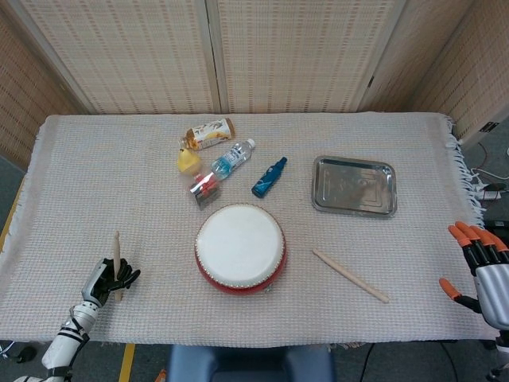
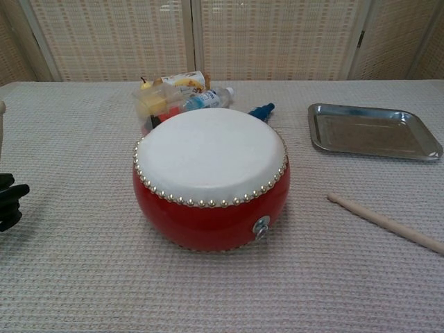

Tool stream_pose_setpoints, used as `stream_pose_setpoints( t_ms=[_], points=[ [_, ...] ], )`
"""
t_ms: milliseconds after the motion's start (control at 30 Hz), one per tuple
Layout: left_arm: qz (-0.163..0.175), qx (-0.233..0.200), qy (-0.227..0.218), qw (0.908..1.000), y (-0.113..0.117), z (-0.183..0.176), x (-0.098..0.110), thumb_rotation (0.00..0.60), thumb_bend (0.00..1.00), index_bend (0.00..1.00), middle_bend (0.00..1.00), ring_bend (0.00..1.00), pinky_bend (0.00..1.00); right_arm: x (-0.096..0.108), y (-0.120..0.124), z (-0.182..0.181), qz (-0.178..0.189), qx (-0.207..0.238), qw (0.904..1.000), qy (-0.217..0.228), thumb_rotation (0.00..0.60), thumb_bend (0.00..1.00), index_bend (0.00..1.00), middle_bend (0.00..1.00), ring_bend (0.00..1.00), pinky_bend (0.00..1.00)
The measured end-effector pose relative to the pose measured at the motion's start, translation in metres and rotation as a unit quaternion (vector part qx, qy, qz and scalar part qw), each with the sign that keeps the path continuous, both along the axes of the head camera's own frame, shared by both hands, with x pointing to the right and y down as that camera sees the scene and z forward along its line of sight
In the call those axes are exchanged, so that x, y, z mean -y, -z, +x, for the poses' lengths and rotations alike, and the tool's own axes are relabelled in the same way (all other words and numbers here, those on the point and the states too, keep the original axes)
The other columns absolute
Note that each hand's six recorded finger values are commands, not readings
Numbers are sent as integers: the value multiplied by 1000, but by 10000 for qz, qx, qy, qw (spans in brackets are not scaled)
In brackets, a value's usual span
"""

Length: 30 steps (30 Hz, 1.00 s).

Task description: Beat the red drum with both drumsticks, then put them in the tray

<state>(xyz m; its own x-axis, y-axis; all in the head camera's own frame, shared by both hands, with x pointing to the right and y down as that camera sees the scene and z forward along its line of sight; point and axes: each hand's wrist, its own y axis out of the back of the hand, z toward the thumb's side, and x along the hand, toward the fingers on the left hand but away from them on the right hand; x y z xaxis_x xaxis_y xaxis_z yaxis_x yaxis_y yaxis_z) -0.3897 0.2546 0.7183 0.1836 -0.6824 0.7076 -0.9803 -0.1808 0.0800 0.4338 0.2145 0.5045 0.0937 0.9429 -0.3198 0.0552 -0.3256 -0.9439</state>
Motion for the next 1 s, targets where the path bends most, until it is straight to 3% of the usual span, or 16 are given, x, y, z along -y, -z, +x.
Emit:
stream_pose_setpoints(
  t_ms=[267,1000],
  points=[
    [137,-35,131,9998,6,-9,-2,483,254,921,932,872,782,1,0,-3,8,-10,10000,26,600,196,94,86,44,160],
    [42,139,-61,9999,9,-27,-28,536,268,935,946,884,785,2,-1,-4,4,-8,10000,33,600,195,92,86,44,160]
  ],
)
